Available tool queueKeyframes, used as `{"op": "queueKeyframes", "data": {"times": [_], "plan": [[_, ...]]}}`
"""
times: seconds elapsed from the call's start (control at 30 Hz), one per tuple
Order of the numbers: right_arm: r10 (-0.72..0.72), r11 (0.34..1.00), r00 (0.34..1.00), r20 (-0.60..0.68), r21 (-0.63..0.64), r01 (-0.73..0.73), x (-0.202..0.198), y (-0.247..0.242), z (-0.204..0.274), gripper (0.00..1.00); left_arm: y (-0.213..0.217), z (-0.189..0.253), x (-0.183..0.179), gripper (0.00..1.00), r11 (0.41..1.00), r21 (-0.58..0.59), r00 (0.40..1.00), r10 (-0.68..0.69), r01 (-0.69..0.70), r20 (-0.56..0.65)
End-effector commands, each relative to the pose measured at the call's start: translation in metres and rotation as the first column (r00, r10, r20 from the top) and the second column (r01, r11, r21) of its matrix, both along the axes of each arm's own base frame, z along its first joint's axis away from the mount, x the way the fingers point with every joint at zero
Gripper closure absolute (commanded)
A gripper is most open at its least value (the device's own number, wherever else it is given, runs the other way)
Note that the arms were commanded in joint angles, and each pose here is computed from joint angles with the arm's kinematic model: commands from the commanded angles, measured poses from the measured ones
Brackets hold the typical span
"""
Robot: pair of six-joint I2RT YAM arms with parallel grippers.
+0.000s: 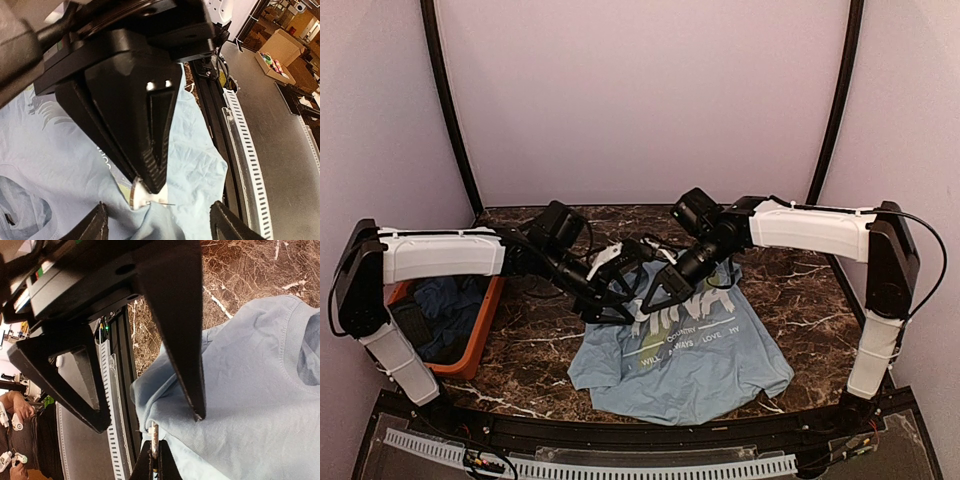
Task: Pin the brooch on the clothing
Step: Pin the brooch to the flattened clothing.
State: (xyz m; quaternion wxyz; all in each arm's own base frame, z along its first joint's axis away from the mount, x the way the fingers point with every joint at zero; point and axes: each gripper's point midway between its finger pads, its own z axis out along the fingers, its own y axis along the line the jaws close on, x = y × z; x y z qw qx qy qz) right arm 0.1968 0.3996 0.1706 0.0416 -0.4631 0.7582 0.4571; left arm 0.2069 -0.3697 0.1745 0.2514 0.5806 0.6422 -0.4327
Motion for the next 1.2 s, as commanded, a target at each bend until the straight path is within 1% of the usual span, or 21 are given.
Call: {"op": "queueKeyframes", "data": {"times": [0.0,0.1,0.3,0.57,0.67,1.17], "plan": [[0.029,0.999,0.999,0.039,0.026,-0.030,-0.007,0.005,0.015,1.00,-0.003,-0.001,0.007,0.34,1.000,0.008,1.000,0.025,-0.025,-0.011],[0.031,0.999,0.999,0.039,0.023,-0.032,-0.008,0.005,0.015,1.00,-0.004,-0.001,0.010,0.39,0.999,0.006,0.999,0.039,-0.039,-0.005],[0.033,0.999,0.999,0.037,0.018,-0.034,-0.009,0.006,0.012,1.00,-0.005,0.002,0.009,0.44,0.999,-0.008,0.999,0.036,-0.037,-0.013],[0.029,0.999,0.999,0.039,0.015,-0.029,-0.009,0.006,0.013,1.00,-0.007,-0.002,0.008,0.46,1.000,-0.004,0.999,0.027,-0.027,-0.034],[0.027,0.999,0.999,0.041,0.017,-0.028,-0.008,0.006,0.014,1.00,-0.007,-0.006,0.009,0.49,0.999,0.010,0.999,0.032,-0.032,-0.039],[0.027,0.999,0.999,0.034,0.018,-0.027,-0.009,0.007,0.015,1.00,-0.008,-0.010,0.015,0.55,0.998,0.025,0.998,0.062,-0.061,-0.030]]}}
